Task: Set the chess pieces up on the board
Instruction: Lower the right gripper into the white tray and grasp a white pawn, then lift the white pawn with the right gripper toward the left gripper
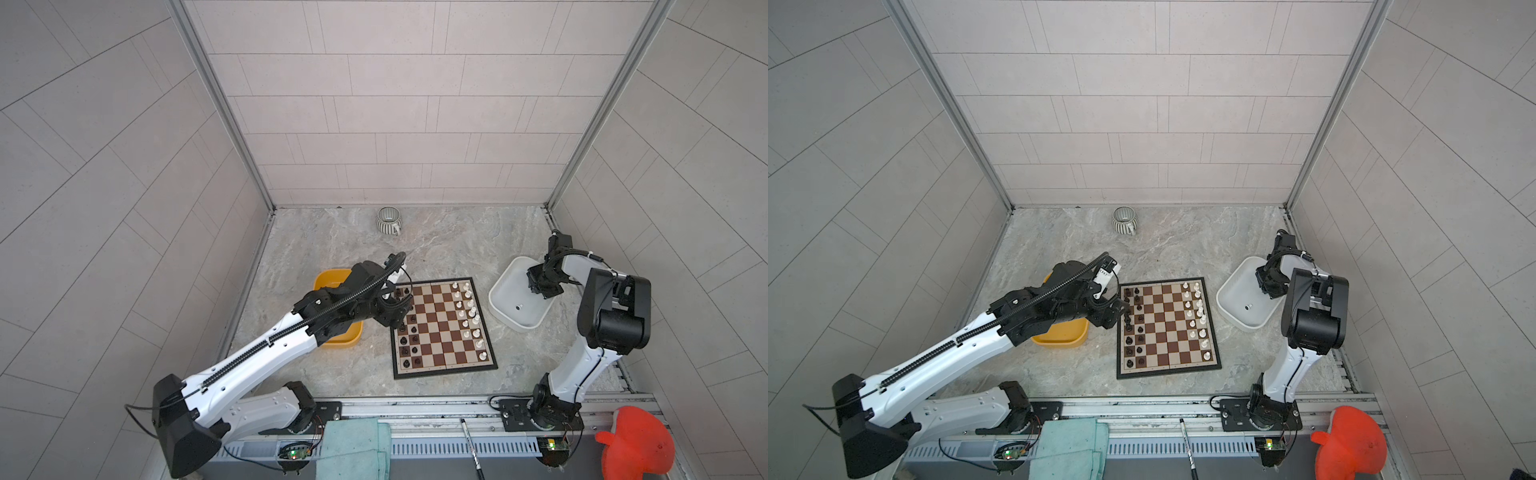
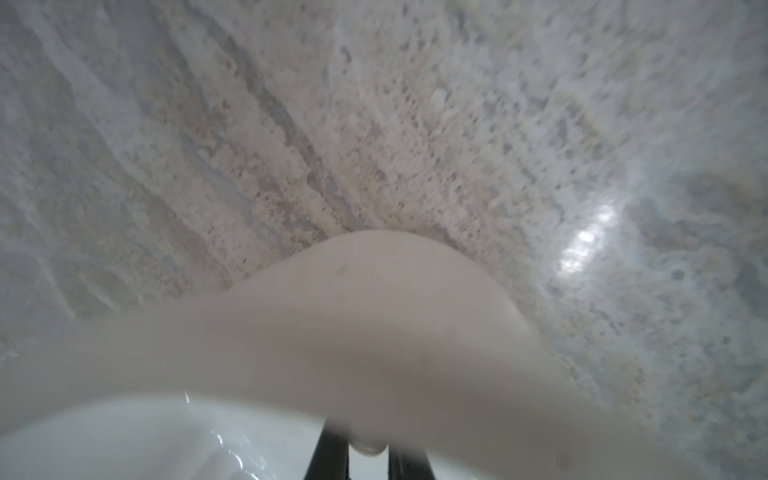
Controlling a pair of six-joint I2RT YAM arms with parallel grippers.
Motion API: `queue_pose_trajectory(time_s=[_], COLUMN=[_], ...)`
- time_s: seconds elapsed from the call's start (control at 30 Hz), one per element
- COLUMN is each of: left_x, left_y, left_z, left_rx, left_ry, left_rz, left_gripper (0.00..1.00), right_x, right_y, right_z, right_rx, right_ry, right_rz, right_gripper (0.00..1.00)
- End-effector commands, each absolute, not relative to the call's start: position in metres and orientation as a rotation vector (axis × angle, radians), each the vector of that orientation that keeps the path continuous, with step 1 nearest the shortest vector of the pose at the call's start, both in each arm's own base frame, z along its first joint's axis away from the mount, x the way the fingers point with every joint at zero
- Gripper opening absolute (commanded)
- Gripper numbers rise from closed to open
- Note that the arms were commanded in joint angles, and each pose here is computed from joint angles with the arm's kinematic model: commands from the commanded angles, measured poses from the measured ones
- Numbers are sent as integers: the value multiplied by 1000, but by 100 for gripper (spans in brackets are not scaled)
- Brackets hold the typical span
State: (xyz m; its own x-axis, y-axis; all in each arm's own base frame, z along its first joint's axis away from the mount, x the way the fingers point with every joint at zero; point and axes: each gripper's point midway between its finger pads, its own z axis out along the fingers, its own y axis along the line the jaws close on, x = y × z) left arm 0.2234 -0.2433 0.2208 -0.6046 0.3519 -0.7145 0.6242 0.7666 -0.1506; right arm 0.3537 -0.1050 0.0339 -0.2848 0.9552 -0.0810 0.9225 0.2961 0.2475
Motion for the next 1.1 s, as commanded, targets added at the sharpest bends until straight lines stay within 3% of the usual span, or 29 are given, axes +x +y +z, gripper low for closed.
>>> queue_pose_trajectory(time_s=[0.0,0.47,0.87,1.07], left_x=[228,236,265,290], left_y=[-243,-263,-287,-282], left_z=[217,213,221,223], left_rx=[695,634,423,327], left_ry=[2282,2360,2464,2473], left_rz=[-513,-653,-1089,-1195], left_gripper=[87,87,84,82], right_x=[353,353,381,379], right_y=[-96,-64,-5,58], right_z=[48,99,162,198], right_rx=[1509,815,287,-184], right_ry=[2451,2541,2308,2119], right_rz=[252,247,214,178], right_gripper=[4,2,2,1])
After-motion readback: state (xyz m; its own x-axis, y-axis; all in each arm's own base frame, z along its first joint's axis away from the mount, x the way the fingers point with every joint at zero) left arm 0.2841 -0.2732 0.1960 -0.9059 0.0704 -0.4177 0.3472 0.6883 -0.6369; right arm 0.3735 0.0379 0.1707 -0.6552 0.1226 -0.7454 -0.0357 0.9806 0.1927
